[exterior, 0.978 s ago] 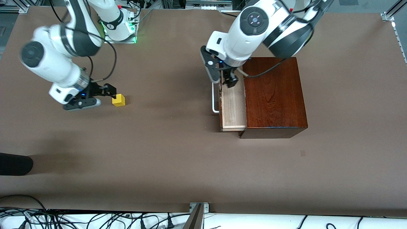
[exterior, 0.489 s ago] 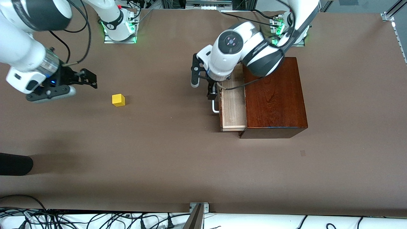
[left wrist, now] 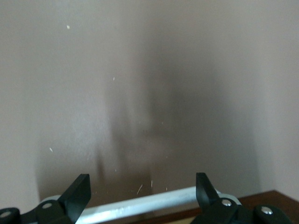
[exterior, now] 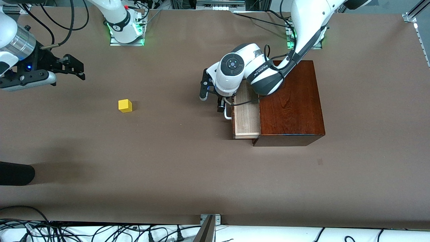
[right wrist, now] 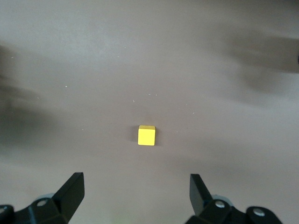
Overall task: Open drawer, take yellow block, close drawer
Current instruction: 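Push the drawer shut with the left gripper while the right gripper retracts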
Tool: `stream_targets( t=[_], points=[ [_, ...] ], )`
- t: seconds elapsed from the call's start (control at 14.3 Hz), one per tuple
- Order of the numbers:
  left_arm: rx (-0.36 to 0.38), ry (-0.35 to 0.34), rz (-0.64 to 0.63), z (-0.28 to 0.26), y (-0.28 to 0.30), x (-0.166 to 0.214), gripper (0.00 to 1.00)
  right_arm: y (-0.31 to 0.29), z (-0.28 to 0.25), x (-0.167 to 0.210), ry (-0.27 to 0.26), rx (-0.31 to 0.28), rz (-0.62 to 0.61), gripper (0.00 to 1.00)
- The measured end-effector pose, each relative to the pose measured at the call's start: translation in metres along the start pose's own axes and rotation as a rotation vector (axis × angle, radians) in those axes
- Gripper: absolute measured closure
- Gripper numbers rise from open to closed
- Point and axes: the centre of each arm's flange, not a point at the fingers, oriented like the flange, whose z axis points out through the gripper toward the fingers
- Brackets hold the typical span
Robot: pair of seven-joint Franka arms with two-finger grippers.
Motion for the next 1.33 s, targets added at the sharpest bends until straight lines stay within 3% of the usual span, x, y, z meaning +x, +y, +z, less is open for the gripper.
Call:
stream_targets(
  t=[0.28, 0.84, 1.12, 1.33],
  points=[
    [-0.033, -0.052, 0.002, -0.003, -0.002, -0.009, 0.00, -0.003, 0.007, 0.005, 0.013, -0.008, -0.007, 0.00],
    [-0.109, -0.273, -0.018, -0.009, -0.011, -0.061, 0.00, -0.004, 0.003, 0.007, 0.029, -0.030, -0.014, 0.00],
    [-0.114, -0.282, -0.035, -0.014, -0.013, -0.068, 0.00, -0.005, -0.007, 0.008, 0.050, -0.035, -0.017, 0.00],
    [-0.101, -0.275, -0.060, -0.022, -0.012, -0.066, 0.00, -0.005, -0.003, 0.009, 0.035, -0.034, -0.016, 0.00]
  ],
)
